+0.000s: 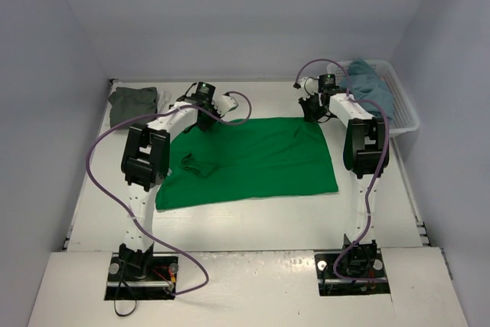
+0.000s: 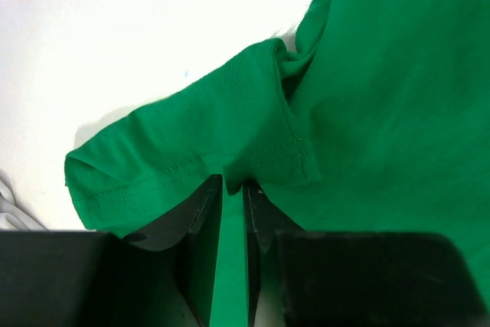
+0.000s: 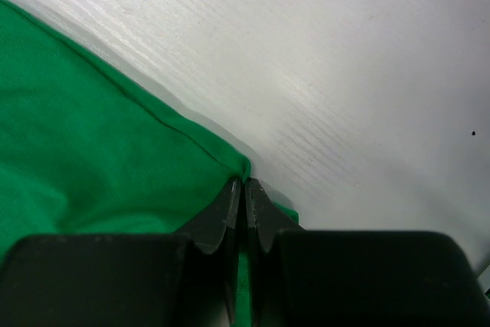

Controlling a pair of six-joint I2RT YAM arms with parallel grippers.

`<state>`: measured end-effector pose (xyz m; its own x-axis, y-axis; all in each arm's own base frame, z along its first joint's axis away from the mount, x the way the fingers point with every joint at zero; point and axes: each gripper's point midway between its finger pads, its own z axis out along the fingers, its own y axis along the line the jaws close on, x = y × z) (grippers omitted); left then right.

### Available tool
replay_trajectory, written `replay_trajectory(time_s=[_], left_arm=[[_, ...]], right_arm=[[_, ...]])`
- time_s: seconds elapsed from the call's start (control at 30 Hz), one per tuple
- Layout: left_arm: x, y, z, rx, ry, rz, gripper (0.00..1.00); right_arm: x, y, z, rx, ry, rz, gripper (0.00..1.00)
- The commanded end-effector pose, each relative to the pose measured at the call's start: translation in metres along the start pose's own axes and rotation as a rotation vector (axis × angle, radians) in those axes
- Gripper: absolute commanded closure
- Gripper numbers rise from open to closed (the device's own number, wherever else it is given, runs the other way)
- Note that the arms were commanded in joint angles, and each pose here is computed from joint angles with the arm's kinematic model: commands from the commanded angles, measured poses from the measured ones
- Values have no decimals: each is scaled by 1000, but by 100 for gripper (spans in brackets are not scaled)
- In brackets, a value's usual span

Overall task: Fold and stack the t-shirts
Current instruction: Grap the side of the flattened tshirt furthest away from the robot with both arms

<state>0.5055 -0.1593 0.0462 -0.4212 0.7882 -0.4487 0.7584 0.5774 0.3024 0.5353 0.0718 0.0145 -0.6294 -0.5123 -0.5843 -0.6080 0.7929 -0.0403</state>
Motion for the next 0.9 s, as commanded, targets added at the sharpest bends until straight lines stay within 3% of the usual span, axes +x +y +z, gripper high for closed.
replay_trajectory(time_s=[0.0, 0.13, 0.17, 0.47, 0.87], left_arm=[[-28, 18, -24, -53, -82, 3, 88], [-30, 23, -27, -73, -100, -30, 94], [-33, 25, -28, -85, -114, -32, 100], [-53, 32, -63, -102, -238, -65, 100], [-55, 39, -101, -143, -256, -68, 100]], right_arm=[[1, 15, -8, -47, 16, -8, 100], [1, 17, -7, -52, 13, -11, 100], [1, 17, -7, -51, 14, -13, 100], [3, 18, -5, -53, 21, -16, 100], [-8, 16, -19, -29, -4, -24, 100]])
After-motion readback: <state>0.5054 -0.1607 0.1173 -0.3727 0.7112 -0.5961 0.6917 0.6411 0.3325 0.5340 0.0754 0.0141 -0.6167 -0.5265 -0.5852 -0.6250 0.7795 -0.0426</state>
